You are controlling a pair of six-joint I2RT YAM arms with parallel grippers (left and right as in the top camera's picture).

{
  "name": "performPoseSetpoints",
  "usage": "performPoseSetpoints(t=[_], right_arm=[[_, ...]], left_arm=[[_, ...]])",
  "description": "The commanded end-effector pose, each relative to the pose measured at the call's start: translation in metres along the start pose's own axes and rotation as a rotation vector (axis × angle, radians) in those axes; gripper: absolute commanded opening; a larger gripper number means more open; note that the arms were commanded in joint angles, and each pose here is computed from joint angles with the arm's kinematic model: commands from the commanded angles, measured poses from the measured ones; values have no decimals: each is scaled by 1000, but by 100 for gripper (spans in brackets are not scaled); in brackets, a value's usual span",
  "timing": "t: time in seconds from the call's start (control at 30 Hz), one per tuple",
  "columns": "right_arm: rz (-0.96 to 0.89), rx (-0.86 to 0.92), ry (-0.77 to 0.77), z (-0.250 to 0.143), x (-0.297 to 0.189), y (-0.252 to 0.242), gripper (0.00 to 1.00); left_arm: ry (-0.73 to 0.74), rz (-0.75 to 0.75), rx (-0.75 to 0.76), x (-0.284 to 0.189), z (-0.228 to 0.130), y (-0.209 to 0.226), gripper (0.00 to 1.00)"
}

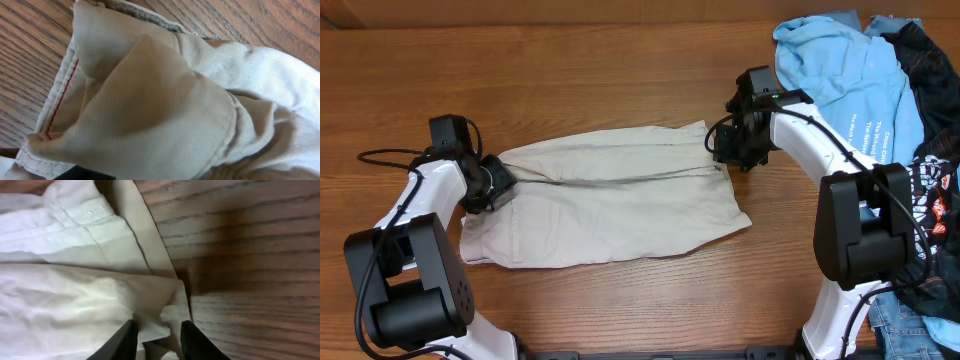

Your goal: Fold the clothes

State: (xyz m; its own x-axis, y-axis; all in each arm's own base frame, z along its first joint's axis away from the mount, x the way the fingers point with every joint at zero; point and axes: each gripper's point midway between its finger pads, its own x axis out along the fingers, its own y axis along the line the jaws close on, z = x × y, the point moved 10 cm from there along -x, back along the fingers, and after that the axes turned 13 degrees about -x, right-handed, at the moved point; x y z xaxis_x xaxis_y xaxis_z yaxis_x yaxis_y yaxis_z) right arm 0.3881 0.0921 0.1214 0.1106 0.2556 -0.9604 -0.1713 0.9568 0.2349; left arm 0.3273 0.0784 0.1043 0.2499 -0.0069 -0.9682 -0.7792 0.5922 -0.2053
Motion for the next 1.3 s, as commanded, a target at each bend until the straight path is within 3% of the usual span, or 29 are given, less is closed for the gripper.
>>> performPoseSetpoints(t=[0.0,0.03,0.07,0.1,0.47,0.73,0.93,1.27], right_arm=[[14,-11,-20,-2,-5,4,30],[18,-12,-23,-1,-5,4,25],[21,-13,-27,0,-5,5,10],[30,-16,-33,0,-5,5,4],[97,-97,-88,11,-16,13,4],[96,-177,-308,46,-40,20,4],[28,-167,-429,63,-45,17,4],[-161,-38,-400,63,-26,-3,4]], left_arm=[[39,157,-20,27,-7,32,57],[39,157,-20,27,-7,32,57],[39,157,-20,27,-7,32,57],[39,157,-20,27,-7,32,57],[36,159,-19,27,-7,32,57],[36,159,-20,27,-7,32,57],[36,159,-19,27,-7,32,57],[36,160,-19,27,-7,32,59]])
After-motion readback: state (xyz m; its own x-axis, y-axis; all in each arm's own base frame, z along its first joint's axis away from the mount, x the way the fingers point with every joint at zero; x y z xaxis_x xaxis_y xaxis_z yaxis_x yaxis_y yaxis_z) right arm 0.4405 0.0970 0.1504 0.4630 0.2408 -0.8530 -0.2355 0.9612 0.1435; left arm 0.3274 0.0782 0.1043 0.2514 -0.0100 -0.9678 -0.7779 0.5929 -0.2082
